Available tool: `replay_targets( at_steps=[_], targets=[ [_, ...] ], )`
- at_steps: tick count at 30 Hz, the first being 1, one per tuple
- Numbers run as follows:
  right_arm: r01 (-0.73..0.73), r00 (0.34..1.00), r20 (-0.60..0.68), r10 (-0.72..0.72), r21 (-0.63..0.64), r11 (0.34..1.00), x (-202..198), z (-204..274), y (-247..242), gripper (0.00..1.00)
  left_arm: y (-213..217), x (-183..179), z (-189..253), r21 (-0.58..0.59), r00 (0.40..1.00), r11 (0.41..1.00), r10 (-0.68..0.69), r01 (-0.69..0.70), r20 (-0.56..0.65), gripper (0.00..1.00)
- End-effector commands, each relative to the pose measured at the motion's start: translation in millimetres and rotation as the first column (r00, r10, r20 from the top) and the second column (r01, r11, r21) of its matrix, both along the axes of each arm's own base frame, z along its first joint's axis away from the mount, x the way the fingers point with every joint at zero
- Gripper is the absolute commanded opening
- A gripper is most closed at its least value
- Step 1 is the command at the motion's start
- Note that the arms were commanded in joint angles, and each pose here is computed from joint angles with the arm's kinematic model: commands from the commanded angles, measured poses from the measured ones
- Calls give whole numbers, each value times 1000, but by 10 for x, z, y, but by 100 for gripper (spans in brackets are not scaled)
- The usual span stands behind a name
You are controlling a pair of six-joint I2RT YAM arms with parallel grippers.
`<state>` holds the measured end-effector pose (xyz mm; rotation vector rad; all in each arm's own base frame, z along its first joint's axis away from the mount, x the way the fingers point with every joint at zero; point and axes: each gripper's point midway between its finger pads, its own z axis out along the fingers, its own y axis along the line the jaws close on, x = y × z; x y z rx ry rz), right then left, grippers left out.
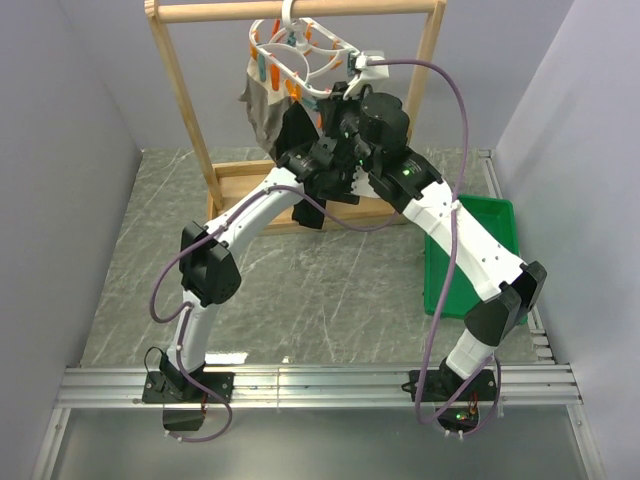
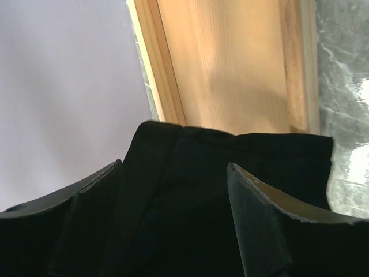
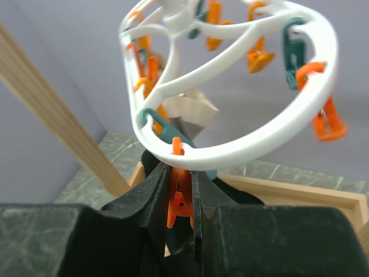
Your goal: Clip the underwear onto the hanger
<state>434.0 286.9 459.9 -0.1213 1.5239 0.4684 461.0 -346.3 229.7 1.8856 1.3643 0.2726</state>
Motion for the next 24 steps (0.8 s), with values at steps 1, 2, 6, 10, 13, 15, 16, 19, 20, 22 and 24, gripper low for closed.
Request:
replay_targets(
  at_steps=[1, 2, 6, 10, 13, 15, 16, 19, 20, 22, 24],
  targets=[
    [5, 999, 41, -6, 17, 1000, -160, 259, -66, 0, 27, 122, 189, -22, 998, 1000, 22, -21, 52, 78],
    [8, 999, 36, -9, 16, 1000, -155, 238, -67, 0, 39, 141, 132, -16, 998, 1000, 22, -21, 54, 78],
    [15, 999, 30, -16, 19, 1000, -130, 206, -67, 0, 27, 78, 48, -11, 999, 1000, 16, -15, 47, 78],
    [13, 1000, 27, -14, 23, 1000, -121, 204, -47, 0, 18, 46, -46, 26, 999, 1000, 14, -15, 39, 79],
    [7, 1000, 25, -8, 26, 1000, -119, 207, -24, 0, -12, 79, -22, 29, 998, 999, 18, -20, 64, 79],
    [5, 1000, 26, -6, 27, 1000, -133, 218, -18, 0, -22, 114, -76, 45, 998, 999, 22, -24, 60, 80],
    [3, 1000, 27, -3, 24, 1000, -141, 218, -13, 0, -32, 154, 0, 38, 997, 999, 27, -30, 75, 80],
    [6, 1000, 25, -6, 23, 1000, -149, 207, -7, 0, -22, 241, -43, 64, 996, 997, 39, -44, 80, 80],
    [6, 1000, 27, -6, 24, 1000, -157, 214, -6, 0, -17, 267, -69, 76, 995, 996, 43, -50, 86, 80],
    [6, 1000, 28, -7, 21, 1000, -169, 214, 1, 0, -36, 305, -113, 81, 995, 995, 43, -51, 92, 81],
    [6, 1000, 30, -7, 19, 1000, -178, 218, 6, 0, -17, 358, -160, 94, 994, 994, 50, -59, 100, 81]
  ],
)
